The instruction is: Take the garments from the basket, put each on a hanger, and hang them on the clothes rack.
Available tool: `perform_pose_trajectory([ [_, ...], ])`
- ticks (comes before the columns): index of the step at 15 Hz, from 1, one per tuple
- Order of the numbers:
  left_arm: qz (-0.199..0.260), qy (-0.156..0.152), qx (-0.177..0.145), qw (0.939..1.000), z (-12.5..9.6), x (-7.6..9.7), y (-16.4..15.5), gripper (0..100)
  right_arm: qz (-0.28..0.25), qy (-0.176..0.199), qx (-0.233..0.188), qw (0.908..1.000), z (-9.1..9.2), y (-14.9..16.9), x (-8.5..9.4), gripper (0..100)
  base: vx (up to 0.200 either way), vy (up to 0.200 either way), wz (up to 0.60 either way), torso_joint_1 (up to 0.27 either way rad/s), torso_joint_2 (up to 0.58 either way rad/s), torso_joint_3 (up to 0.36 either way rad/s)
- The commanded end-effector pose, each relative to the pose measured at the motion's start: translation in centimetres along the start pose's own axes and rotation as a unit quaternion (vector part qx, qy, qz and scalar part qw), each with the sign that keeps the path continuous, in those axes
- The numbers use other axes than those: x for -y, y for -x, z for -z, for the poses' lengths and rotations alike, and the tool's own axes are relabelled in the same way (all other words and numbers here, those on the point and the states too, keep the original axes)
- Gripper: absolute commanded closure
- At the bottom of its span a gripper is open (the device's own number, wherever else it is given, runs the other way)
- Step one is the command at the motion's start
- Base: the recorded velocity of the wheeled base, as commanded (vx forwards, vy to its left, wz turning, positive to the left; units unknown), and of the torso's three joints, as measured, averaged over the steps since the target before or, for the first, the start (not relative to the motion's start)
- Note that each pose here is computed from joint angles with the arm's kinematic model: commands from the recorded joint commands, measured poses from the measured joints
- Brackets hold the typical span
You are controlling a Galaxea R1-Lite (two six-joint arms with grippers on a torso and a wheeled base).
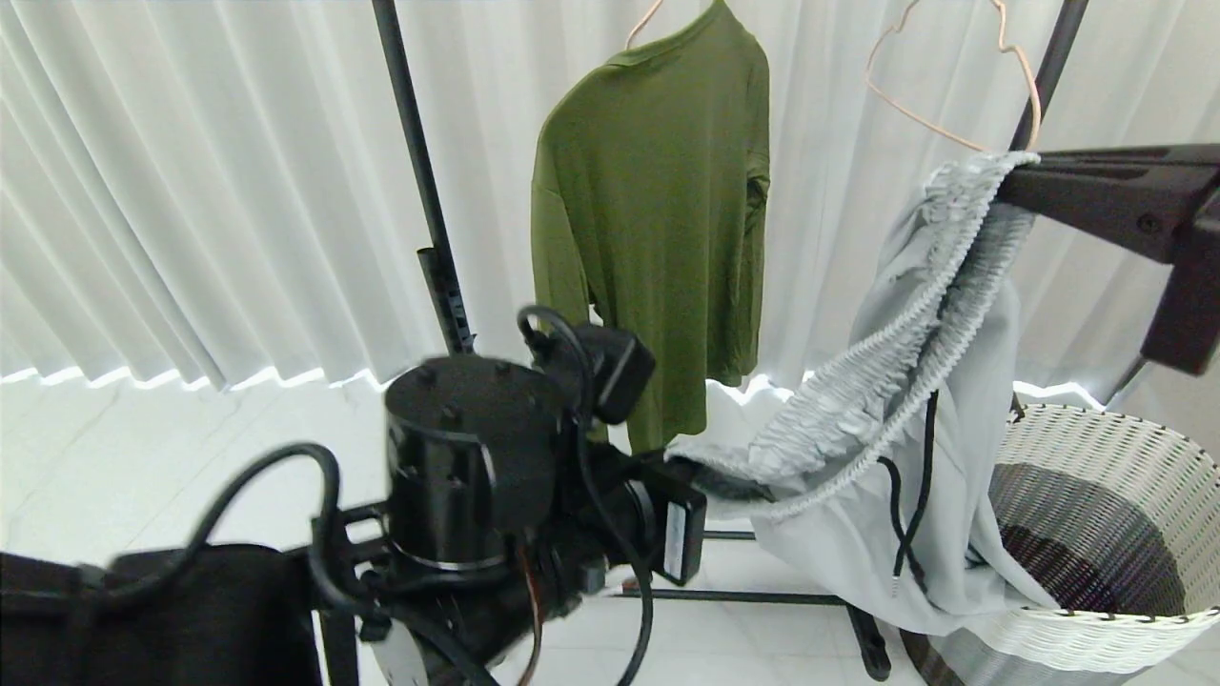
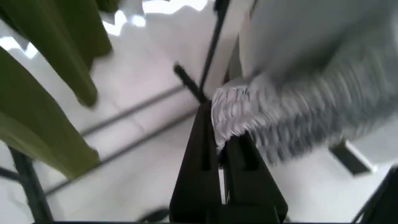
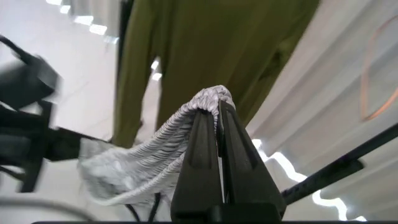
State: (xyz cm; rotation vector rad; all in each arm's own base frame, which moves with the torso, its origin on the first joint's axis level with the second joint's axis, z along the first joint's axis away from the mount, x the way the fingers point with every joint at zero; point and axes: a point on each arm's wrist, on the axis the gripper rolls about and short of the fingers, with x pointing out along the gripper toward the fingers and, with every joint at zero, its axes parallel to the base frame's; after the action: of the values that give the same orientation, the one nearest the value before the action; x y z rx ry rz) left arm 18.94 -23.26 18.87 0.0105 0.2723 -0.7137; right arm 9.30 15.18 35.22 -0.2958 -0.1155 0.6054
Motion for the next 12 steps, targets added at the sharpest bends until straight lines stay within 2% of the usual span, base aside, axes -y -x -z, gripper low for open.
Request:
perform_pose_trajectory([
  [1,-0.038,0.019,0.112,0.9928,-9.8,-2.5,5.9,100,0.006,0.002,0.009,0.9999,-0.1,-0.9,-0.1,100,0.000,0.000,0.00,0.000,0.00,0.000],
  [2,-0.063,0.023,0.126,0.9898,-12.6,-3.6,7.8,100,0.010,0.003,0.020,0.9997,-0.3,-1.4,-0.2,100,0.000,0.000,0.00,0.000,0.00,0.000],
  [3,-0.078,0.023,0.132,0.9879,-14.1,-4.3,9.2,100,0.011,0.002,0.025,0.9996,-0.5,-1.6,-0.2,100,0.000,0.000,0.00,0.000,0.00,0.000],
  [4,-0.102,0.010,0.138,0.9852,-16.3,-5.1,11.7,100,0.014,0.002,0.033,0.9994,-1.0,-2.0,-0.3,100,0.000,0.000,0.00,0.000,0.00,0.000],
  [5,-0.113,-0.006,0.140,0.9837,-17.3,-5.3,13.1,100,0.017,0.000,0.040,0.9991,-1.5,-2.1,-0.2,100,0.000,0.000,0.00,0.000,0.00,0.000],
  [8,-0.129,-0.065,0.147,0.9786,-18.2,-5.3,16.3,100,0.039,-0.007,0.059,0.9975,-2.9,-2.3,0.9,100,0.000,0.000,0.00,0.000,0.00,0.000],
  [9,-0.144,-0.078,0.134,0.9773,-17.8,-5.3,16.9,100,0.050,-0.002,0.063,0.9967,-3.2,-2.2,1.4,100,0.000,0.000,0.00,0.000,0.00,0.000],
  [11,-0.182,-0.084,0.126,0.9715,-17.5,-5.4,17.2,100,0.057,0.000,0.064,0.9963,-3.2,-2.0,1.8,100,0.000,0.000,0.00,0.000,0.00,0.000],
  [12,-0.186,-0.084,0.127,0.9707,-17.4,-5.4,17.4,100,0.057,0.000,0.063,0.9964,-3.1,-1.8,1.8,100,0.000,0.000,0.00,0.000,0.00,0.000],
])
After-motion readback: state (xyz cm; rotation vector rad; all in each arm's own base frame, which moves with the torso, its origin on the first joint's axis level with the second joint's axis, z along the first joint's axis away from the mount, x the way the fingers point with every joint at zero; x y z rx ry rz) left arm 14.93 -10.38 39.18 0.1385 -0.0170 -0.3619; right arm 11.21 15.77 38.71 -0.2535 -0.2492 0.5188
